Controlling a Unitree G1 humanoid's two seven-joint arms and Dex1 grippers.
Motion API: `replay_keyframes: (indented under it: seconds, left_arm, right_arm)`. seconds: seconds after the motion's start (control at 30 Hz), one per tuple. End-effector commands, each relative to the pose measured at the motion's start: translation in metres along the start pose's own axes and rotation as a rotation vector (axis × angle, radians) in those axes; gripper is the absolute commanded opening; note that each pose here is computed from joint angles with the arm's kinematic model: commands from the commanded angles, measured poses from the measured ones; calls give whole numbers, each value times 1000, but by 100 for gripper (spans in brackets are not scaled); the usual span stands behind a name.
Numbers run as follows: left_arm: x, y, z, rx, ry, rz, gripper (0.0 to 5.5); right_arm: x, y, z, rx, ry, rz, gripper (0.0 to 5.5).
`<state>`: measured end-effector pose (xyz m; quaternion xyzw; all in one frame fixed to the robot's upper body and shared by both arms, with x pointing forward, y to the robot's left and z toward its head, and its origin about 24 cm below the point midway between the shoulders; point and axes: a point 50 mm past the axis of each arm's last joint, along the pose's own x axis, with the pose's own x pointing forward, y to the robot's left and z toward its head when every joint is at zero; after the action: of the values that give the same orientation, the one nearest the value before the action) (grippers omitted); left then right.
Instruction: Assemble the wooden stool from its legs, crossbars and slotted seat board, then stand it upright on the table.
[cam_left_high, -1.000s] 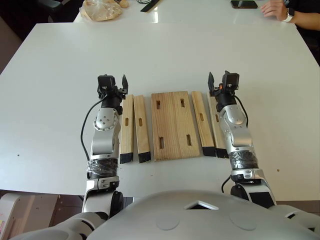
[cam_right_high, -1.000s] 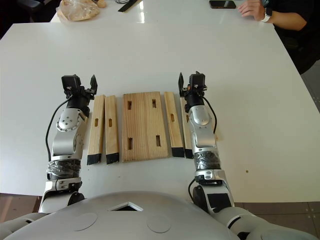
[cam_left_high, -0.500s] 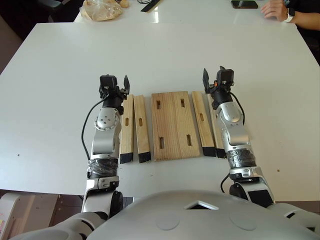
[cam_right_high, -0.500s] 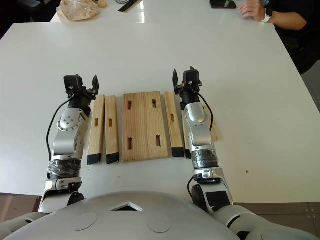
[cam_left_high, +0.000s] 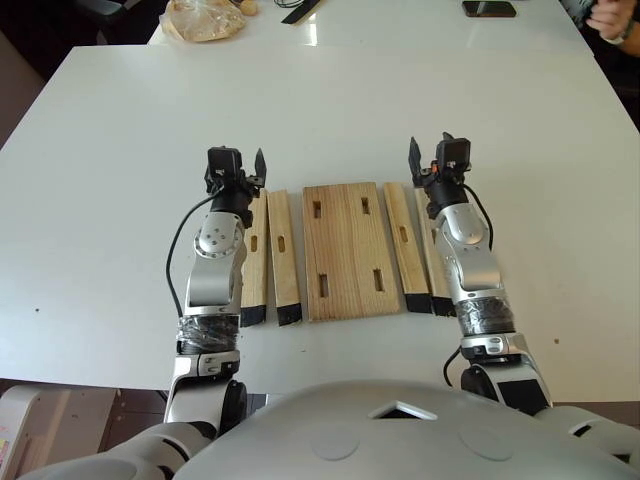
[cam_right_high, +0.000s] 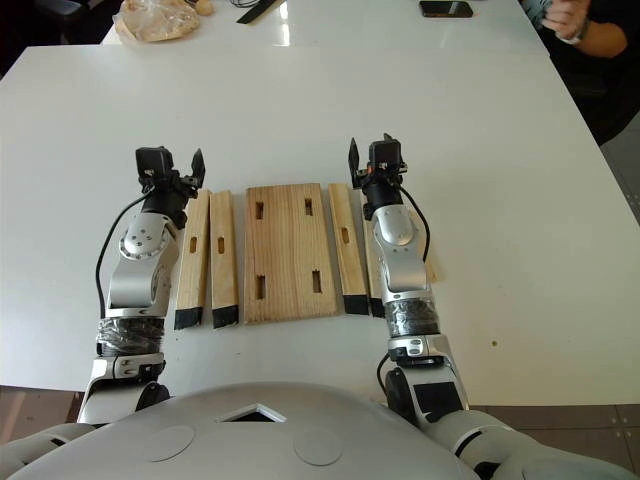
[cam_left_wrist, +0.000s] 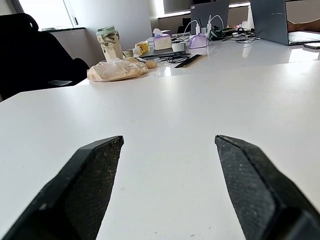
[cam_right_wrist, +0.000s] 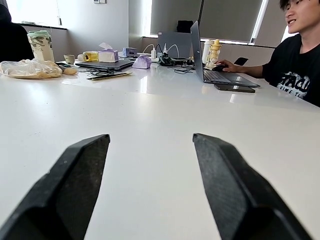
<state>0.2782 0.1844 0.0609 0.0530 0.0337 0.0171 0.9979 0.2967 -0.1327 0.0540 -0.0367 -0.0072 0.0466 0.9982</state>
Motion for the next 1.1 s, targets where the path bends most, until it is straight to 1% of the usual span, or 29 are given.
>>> replay_keyframes:
  seconds: [0.03, 0.27, 0.4, 0.5, 0.57, 0.67, 0.77, 0.9, 0.97, 1.1]
  left_arm:
    - [-1, -1, 0, 7, 12, -8, 340]
    - [-5, -2, -3, 8, 29, -4, 340]
    - [-21, 9, -1, 61, 75, -34, 340]
    - [-47, 27, 4, 25, 190, -55, 340]
    - [-62, 33, 18, 54, 221, -117, 340]
    - [-84, 42, 29, 104, 331, -177, 340]
    - [-108, 44, 20, 181, 492, -269, 340]
    - [-128, 64, 3, 190, 704, -224, 340]
    - [-131, 65, 0, 172, 747, -233, 340]
    - [-138, 58, -9, 159, 801, -276, 340]
  right_arm:
    - [1, 0, 1, 2, 3, -8, 306]
    - [3, -1, 1, 0, 2, 0, 306]
    - [0, -6, 1, -2, 1, -19, 306]
    - [-5, -13, -2, 4, 11, -62, 306]
    - [-14, -19, -7, 10, 25, -101, 306]
    - [-28, -23, -14, 15, 51, -146, 306]
    - [-38, -26, -19, 22, 68, -188, 306]
    - [-41, -28, -17, 28, 65, -221, 306]
    - [-42, -30, -19, 29, 70, -232, 306]
    - [-41, -28, -20, 28, 76, -214, 306]
